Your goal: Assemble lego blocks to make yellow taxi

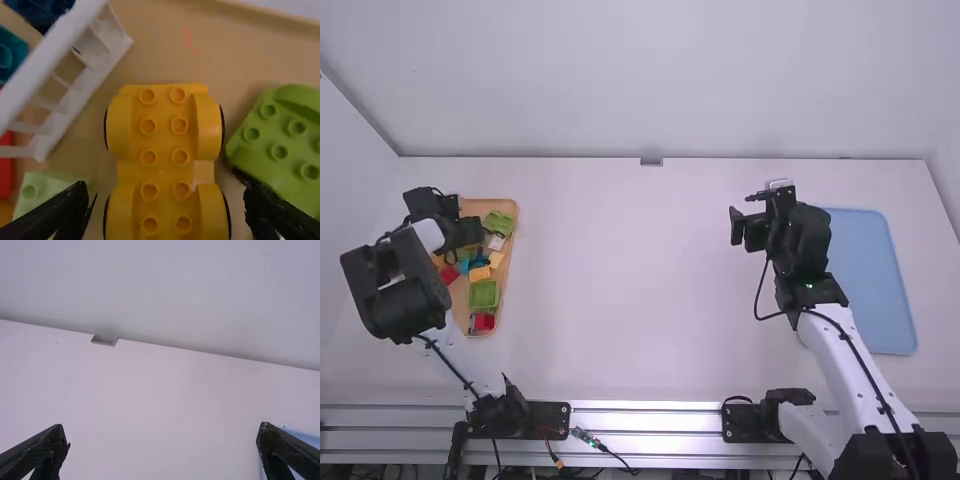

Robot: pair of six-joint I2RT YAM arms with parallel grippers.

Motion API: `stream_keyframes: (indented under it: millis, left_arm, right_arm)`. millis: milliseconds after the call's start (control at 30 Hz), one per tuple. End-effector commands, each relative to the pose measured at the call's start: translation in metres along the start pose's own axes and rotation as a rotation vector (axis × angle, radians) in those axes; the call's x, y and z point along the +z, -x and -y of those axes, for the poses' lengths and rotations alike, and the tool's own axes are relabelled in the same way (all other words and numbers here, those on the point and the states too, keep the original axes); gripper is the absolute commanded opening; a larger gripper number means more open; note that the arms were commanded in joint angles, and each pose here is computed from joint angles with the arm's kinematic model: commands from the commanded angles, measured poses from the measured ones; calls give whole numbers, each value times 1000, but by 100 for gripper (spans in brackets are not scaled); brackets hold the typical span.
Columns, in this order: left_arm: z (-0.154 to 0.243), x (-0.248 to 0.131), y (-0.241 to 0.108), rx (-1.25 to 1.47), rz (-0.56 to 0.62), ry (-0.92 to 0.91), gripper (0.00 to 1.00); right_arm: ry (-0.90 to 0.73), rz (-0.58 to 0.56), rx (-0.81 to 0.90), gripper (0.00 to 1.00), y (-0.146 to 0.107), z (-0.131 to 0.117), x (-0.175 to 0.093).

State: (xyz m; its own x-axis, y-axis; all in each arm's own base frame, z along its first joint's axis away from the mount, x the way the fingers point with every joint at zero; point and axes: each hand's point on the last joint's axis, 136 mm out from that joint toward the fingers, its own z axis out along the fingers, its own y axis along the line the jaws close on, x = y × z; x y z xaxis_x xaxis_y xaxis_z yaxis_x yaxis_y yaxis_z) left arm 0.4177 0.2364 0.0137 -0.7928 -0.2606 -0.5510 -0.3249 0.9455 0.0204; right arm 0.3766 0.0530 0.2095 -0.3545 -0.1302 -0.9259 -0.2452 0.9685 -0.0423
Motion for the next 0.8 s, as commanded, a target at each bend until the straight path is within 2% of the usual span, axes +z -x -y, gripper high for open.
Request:
stream_keyframes:
  millis: [0, 233, 533, 633, 767]
  left_arm:
    - [5, 4, -13, -26, -26, -17, 81]
    - [6, 4, -14, -52, -29, -18, 77]
    - [7, 13, -24, -47, 25, -8, 80]
    - [6, 13, -23, -58, 35, -7, 78]
    - [6, 13, -20, -70, 44, -6, 70]
  right_arm:
    - [-1, 32, -4, 99, 16, 2, -1]
    - [1, 29, -5, 99, 15, 1, -1]
    - [-1, 31, -4, 99, 16, 2, -1]
    - [-1, 32, -5, 99, 16, 2, -1]
    - [-1, 31, -3, 99, 16, 2, -1]
